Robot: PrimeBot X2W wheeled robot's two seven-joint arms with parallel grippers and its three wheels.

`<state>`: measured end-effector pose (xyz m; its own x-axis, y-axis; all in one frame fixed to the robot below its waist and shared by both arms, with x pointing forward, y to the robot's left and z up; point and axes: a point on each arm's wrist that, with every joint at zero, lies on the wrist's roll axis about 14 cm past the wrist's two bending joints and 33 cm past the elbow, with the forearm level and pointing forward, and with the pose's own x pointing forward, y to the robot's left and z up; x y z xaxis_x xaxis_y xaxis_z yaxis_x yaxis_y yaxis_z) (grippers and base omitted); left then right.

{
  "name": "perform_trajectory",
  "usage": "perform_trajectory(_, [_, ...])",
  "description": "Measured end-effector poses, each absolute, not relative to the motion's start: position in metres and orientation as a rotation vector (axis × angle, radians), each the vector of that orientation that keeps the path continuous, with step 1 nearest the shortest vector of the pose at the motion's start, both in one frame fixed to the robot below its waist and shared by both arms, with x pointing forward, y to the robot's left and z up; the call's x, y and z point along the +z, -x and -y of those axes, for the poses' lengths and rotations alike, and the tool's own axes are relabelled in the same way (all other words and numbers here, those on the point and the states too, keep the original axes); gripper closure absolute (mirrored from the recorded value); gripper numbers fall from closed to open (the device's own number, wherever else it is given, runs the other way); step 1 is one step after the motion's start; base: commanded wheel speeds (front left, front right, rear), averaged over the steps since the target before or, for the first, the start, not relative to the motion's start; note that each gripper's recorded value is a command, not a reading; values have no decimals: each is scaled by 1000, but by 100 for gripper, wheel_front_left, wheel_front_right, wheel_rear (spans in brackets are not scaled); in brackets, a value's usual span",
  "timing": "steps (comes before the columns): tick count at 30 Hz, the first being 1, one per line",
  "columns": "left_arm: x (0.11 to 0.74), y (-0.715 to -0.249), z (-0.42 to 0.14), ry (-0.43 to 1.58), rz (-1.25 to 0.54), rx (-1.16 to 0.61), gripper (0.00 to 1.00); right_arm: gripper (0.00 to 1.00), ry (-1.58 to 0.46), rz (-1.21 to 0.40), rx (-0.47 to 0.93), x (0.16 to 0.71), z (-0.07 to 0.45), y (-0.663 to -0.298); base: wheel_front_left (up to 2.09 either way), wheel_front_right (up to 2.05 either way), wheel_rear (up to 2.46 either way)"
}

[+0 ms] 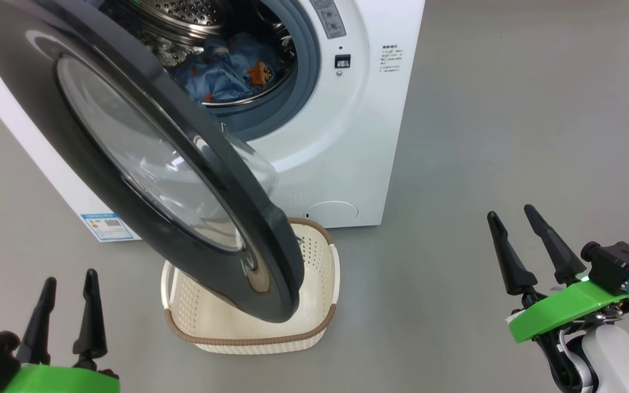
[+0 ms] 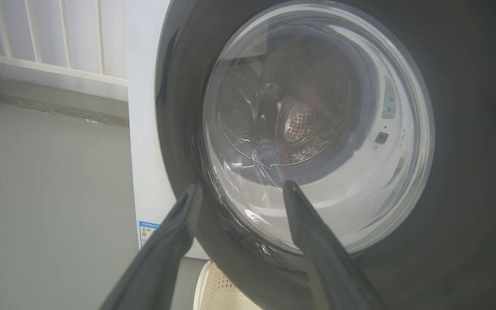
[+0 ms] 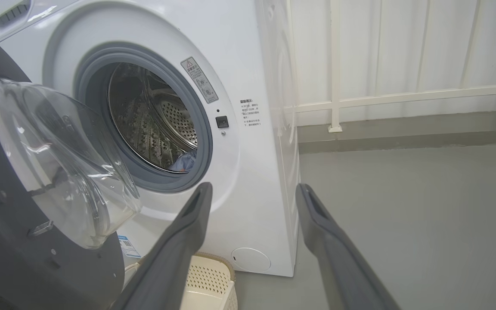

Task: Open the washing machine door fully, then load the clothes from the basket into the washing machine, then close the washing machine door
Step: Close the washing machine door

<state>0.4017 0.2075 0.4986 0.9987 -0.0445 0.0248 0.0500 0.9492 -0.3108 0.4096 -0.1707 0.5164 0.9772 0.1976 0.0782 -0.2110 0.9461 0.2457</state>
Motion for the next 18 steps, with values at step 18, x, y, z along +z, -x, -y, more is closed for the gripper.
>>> perform_trajectory(18, [483, -397, -205, 299, -21, -48, 0, 0, -253, 59, 209, 519, 171, -410, 0, 0, 0])
